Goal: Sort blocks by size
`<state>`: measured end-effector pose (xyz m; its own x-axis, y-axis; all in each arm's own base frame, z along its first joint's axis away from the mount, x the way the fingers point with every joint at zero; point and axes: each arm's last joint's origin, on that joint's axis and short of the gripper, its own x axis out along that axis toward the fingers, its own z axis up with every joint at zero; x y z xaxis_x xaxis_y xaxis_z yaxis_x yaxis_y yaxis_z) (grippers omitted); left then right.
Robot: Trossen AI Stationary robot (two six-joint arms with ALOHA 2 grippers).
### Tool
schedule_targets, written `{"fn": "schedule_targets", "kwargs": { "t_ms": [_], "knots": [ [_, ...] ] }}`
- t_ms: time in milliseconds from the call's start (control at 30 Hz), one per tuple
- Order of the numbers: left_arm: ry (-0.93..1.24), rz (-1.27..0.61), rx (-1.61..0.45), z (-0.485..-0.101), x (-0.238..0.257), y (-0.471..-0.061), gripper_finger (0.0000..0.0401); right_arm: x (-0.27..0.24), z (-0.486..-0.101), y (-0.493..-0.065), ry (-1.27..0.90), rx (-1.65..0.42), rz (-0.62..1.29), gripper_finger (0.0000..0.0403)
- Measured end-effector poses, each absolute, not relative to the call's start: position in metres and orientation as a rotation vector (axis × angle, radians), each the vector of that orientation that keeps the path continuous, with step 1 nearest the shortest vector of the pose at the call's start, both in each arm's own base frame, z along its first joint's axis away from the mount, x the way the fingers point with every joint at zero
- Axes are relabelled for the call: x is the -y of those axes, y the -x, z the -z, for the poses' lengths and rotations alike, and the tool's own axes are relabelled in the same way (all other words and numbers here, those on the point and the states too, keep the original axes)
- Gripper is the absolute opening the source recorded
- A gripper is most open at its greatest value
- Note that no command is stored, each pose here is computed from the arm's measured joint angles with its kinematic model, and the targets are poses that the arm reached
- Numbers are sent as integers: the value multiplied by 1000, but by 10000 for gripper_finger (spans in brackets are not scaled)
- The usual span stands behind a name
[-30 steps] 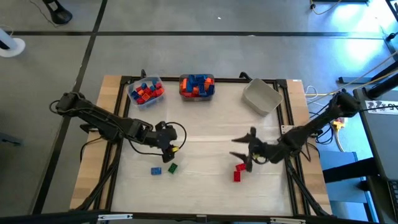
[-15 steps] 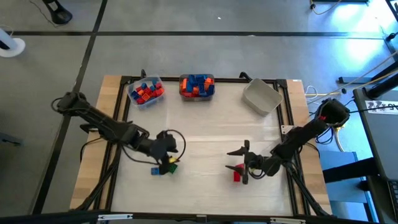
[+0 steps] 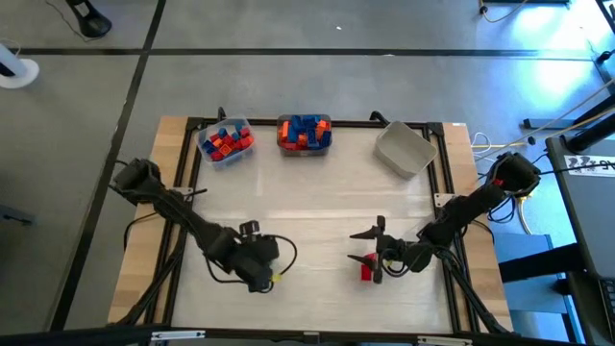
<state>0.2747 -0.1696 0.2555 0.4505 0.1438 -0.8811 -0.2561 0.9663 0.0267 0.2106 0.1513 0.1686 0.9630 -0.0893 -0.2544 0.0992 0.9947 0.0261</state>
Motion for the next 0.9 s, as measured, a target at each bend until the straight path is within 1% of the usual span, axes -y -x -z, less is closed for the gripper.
{"fn": "schedule_targets", "kwargs": {
  "t_ms": [133,300,400,567,700,900],
  "knots": [
    [69,-265,-1170,-233,174,-281,196,-152,-168,-211,-40,-259,86,260],
    [174,-241,-1258,-224,166,-291,196,-151,-167,-210,-36,-269,81,260],
    [214,-247,-1248,-224,163,-294,196,-151,-167,-210,-33,-274,80,260],
    [201,-264,-1238,-224,160,-296,196,-151,-166,-210,-28,-279,80,260],
    [173,-213,-1235,-225,162,-297,196,-151,-166,-210,-28,-279,80,260],
    [194,-174,-1217,-223,160,-302,196,-152,-166,-210,-33,-288,50,260]
  ]
}}
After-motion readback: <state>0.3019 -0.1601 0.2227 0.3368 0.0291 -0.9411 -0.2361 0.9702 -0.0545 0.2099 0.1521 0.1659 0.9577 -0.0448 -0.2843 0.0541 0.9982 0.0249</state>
